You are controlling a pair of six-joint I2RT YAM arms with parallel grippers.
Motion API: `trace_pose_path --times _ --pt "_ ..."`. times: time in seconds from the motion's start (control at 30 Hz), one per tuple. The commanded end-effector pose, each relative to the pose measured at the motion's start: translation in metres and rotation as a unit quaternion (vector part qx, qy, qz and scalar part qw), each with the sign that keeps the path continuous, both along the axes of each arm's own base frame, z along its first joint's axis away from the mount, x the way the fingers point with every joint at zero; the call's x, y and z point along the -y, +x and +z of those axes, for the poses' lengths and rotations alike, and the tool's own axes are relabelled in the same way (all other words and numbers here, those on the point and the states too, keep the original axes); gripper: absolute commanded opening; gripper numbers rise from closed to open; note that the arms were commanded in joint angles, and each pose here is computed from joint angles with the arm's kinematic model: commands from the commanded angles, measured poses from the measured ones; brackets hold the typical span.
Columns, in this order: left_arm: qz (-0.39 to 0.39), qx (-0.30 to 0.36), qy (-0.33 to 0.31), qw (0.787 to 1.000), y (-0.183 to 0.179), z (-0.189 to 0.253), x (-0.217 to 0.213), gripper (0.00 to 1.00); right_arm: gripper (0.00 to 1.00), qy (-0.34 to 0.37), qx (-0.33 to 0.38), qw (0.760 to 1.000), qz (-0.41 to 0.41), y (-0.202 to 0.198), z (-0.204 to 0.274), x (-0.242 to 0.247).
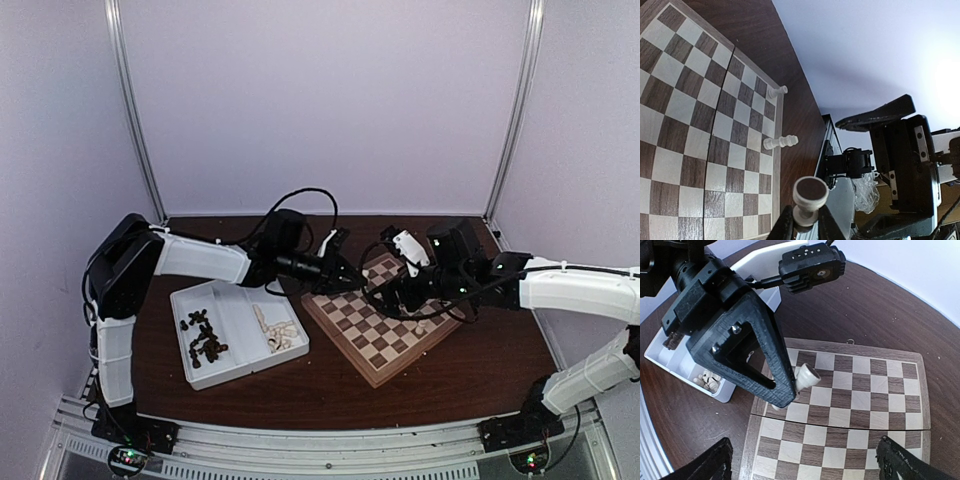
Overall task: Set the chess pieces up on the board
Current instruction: Place the chess piece on the chessboard.
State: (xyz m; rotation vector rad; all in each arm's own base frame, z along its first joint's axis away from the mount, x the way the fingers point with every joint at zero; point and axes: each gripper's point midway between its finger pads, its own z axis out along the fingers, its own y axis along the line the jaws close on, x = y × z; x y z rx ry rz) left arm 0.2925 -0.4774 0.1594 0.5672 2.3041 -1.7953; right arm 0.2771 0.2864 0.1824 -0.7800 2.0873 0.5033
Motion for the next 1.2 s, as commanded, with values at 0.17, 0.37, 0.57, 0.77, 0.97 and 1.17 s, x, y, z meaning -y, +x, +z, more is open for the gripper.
trace_pose_path --times 0.17,0.37,0.57,0.77,0.97,1.17 --pt "-0.039 -0.017 0.008 0.999 -0.018 -0.001 0.01 0.17 0.98 -0.066 0.037 0.995 0.061 -0.003 -0.001 -0.001" --pt "-0.081 -0.032 0.03 0.996 -0.038 -0.004 0.014 0.17 0.98 -0.082 0.03 0.988 0.126 -0.018 -0.007 -0.009" --pt "-0.113 -0.033 0.046 0.992 -0.052 -0.002 0.013 0.17 0.98 -0.079 0.035 0.985 0.148 -0.021 -0.006 -0.016" --pt "-0.124 -0.033 0.044 0.991 -0.056 0.001 0.014 0.17 0.94 -0.113 0.034 0.981 0.153 -0.017 -0.015 -0.024" --pt "-0.132 -0.033 0.04 0.99 -0.058 0.003 0.015 0.17 0.84 -0.141 0.04 0.976 0.162 -0.017 -0.022 -0.03" --pt "-0.139 -0.036 0.044 0.989 -0.059 -0.001 0.015 0.17 0.7 -0.155 0.049 0.974 0.16 -0.018 -0.023 -0.033"
